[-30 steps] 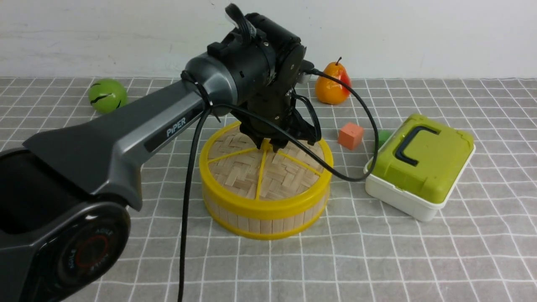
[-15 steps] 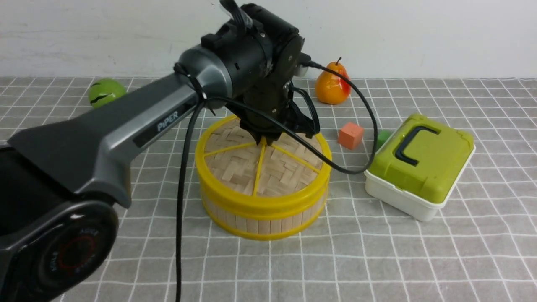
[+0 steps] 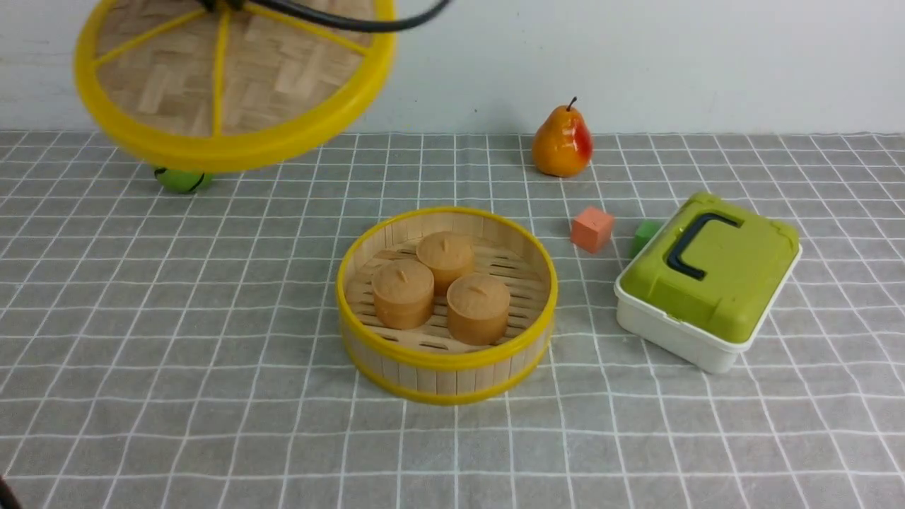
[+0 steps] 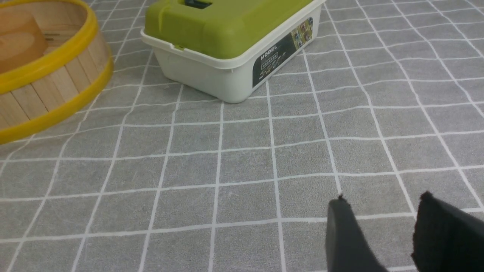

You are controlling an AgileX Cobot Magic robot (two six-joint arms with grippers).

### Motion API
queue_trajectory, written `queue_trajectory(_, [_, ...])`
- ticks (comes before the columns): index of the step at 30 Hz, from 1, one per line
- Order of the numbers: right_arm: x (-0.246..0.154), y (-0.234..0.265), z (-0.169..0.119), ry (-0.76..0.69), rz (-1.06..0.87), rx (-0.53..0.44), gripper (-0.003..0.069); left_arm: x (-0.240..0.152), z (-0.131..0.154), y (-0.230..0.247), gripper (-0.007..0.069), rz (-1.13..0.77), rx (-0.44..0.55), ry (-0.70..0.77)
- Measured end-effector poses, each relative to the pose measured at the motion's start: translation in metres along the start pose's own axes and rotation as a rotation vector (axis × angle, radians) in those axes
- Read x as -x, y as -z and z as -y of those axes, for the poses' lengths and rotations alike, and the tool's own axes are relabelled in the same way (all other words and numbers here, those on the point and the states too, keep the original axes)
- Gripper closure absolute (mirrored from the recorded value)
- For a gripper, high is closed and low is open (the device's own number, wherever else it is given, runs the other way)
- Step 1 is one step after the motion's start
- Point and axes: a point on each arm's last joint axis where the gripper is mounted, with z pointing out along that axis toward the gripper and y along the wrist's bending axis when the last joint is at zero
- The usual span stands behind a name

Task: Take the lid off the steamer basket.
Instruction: Use the left arm to place the steamer lid on the table

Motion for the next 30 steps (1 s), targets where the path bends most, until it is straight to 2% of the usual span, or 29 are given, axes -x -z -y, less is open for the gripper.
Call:
queue_trajectory(1, [0.0, 0.0, 0.0, 0.0, 0.0, 0.0, 0.0417, -0.008, -0.022, -0.013, 0.0519, -0.053, 0.016, 0.051])
queue_trajectory(4, [0.0, 0.0, 0.0, 0.0, 0.0, 0.0, 0.0417, -0.036, -0.057, -0.058, 0.0519, -0.156, 0.036, 0.143])
queue_trajectory(5, [0.0, 0.0, 0.0, 0.0, 0.0, 0.0, 0.0417, -0.038, -0.059, -0.061, 0.0519, -0.161, 0.037, 0.148])
queue_trajectory(7, [0.0, 0.0, 0.0, 0.0, 0.0, 0.0, 0.0417, -0.065, -0.07, -0.098, 0.0519, -0.195, 0.038, 0.195])
queue_trajectory(12, [0.0, 0.0, 0.0, 0.0, 0.0, 0.0, 0.0417, -0.11, -0.062, -0.155, 0.0519, -0.177, -0.001, 0.268])
queue_trajectory(19, [0.0, 0.0, 0.0, 0.0, 0.0, 0.0, 0.0417, -0.142, -0.056, -0.211, 0.0519, -0.245, 0.006, 0.31])
queue_trajectory(24, [0.0, 0.0, 0.0, 0.0, 0.0, 0.0, 0.0417, -0.151, -0.054, -0.228, 0.0513, -0.259, 0.01, 0.362])
queue_trajectory(26, [0.0, 0.0, 0.0, 0.0, 0.0, 0.0, 0.0417, -0.151, -0.054, -0.228, 0.0497, -0.259, 0.011, 0.373])
queue_trajectory(30, [0.0, 0.0, 0.0, 0.0, 0.0, 0.0, 0.0417, -0.149, -0.055, -0.226, 0.0368, -0.25, 0.014, 0.413])
